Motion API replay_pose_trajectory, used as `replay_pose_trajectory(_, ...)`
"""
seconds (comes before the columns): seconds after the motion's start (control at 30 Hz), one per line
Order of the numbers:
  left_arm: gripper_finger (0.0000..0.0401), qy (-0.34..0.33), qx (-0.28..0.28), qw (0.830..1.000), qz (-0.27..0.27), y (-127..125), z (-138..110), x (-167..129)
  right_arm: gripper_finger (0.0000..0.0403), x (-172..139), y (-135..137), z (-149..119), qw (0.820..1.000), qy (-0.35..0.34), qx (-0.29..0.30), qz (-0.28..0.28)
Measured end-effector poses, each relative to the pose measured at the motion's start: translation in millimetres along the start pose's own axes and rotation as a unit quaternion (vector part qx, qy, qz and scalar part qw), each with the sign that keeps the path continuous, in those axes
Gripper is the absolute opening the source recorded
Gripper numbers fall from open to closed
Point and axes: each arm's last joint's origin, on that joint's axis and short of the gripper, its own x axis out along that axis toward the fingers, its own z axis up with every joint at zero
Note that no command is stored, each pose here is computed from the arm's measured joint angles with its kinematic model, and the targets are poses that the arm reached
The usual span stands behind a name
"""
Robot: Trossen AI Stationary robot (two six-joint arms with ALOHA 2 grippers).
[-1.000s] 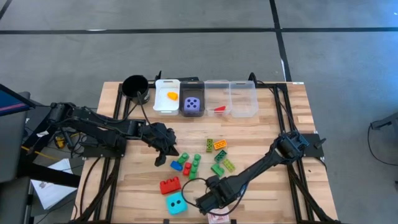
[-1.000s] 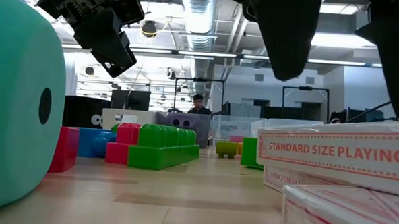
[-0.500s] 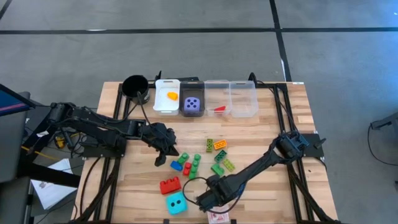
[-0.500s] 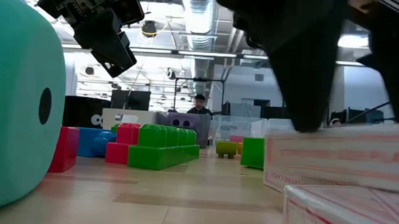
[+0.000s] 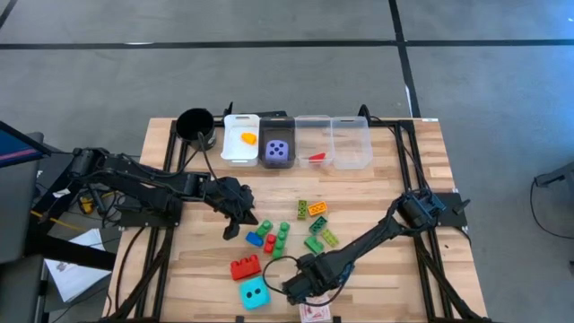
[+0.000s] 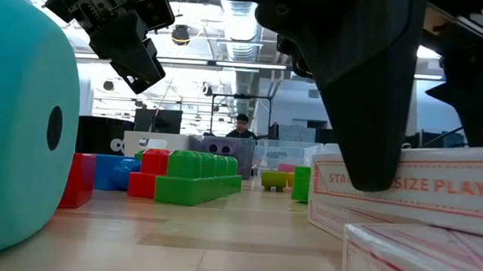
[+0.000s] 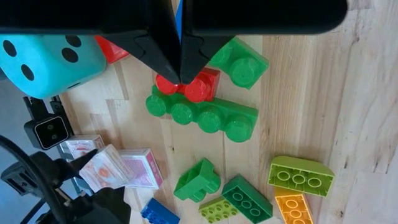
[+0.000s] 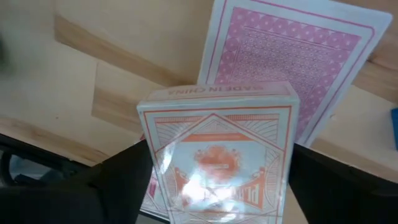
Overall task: Pick & Place Toys
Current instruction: Put the orange deck of cards into the right transparent bin
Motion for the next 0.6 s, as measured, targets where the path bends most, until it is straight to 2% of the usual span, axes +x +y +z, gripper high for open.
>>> replay_pose_trajectory(0.1,0.0001,0.000,0.000,1.000,0.000,0.0,0.0,0.0,0.0298,-0.7,0.8,3.2,1.000,-0.001,0.000,0.002)
replay_pose_trajectory(0.37,0.0000,0.000,0.001,1.000,0.000,0.0,0.0,0.0,0.0297,-6.1,6.4,7.2,1.000,-0.006,-0.018,0.018)
replay_pose_trajectory(0.5,0.0000,0.000,0.001,1.000,0.000,0.0,0.0,0.0,0.0297,-21.1,13.2,4.5,0.999,-0.019,-0.019,0.028)
replay_pose_trajectory(0.6,0.0000,0.000,0.001,1.000,0.000,0.0,0.0,0.0,0.0297,-35.9,14.2,3.0,0.999,-0.040,-0.016,0.014)
